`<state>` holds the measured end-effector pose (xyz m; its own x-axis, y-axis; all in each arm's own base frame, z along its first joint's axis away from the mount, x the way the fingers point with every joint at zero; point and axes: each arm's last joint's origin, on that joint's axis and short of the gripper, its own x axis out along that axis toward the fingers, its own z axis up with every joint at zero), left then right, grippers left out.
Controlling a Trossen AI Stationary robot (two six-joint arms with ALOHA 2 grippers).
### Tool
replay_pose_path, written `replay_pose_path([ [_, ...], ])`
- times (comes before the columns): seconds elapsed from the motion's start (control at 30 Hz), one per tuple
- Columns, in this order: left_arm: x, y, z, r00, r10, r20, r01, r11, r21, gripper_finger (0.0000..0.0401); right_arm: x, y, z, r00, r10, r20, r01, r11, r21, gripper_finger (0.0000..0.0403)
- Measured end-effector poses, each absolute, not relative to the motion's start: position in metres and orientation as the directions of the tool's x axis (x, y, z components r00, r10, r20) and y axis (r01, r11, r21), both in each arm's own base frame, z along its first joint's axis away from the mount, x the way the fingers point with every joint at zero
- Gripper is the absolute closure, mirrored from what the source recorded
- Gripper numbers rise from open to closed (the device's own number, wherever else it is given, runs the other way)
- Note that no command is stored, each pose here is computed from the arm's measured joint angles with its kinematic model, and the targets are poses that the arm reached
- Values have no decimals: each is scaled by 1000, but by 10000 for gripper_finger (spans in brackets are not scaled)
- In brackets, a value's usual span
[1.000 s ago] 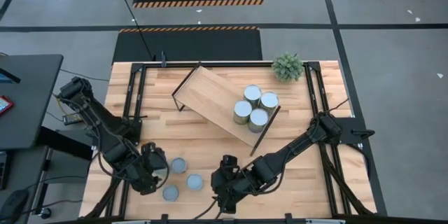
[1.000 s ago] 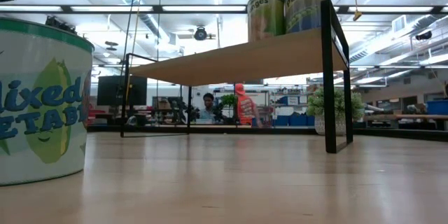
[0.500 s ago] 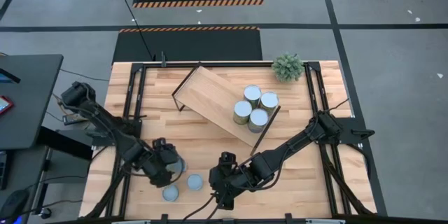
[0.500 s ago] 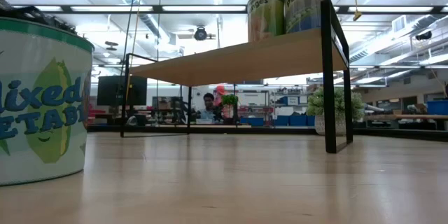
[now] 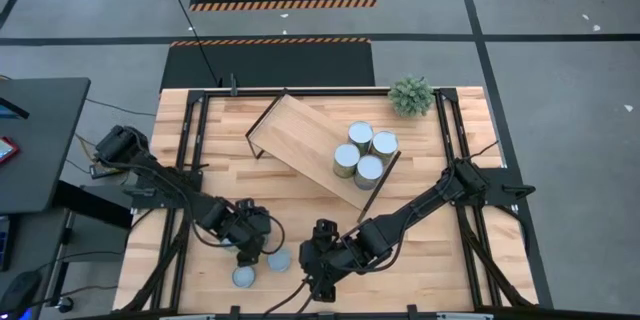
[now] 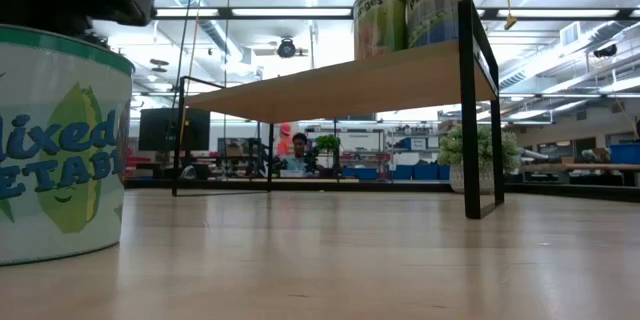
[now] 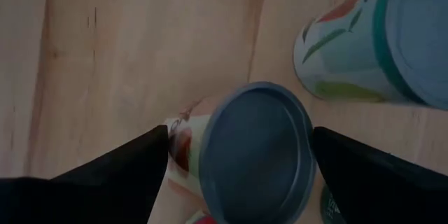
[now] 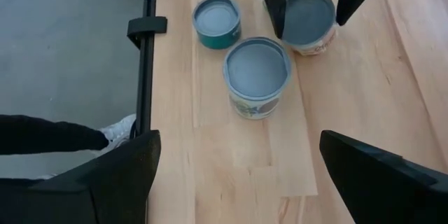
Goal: Pick and place cans onto a shelf
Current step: Put the canned diced tomatoes on the shelf
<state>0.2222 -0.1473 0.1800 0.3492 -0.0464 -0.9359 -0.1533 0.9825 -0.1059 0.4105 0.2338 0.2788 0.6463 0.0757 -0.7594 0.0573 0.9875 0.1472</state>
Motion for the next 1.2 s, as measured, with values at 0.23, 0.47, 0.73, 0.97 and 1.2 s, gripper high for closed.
replay_pose_path([
  [0.23, 219, -143, 182, 333, -43, -942, -146, 985, -97, 48, 410, 234, 279, 644, 78, -761, 58, 987, 150, 5],
  [0.47, 217, -135, 187, 318, -27, -948, -141, 987, -76, 48, 410, 234, 279, 636, 99, -765, 45, 985, 164, 5],
  [0.73, 218, -124, 204, 348, -29, -937, -158, 983, -89, 48, 411, 234, 279, 637, 99, -764, 48, 985, 168, 5],
  [0.97, 216, -129, 203, 384, 21, -923, -150, 988, -40, 48, 411, 234, 279, 641, 109, -760, 44, 983, 178, 5],
  [1.2, 221, -136, 195, 361, -21, -932, -118, 991, -68, 48, 412, 235, 280, 651, 115, -750, 60, 978, 202, 5],
])
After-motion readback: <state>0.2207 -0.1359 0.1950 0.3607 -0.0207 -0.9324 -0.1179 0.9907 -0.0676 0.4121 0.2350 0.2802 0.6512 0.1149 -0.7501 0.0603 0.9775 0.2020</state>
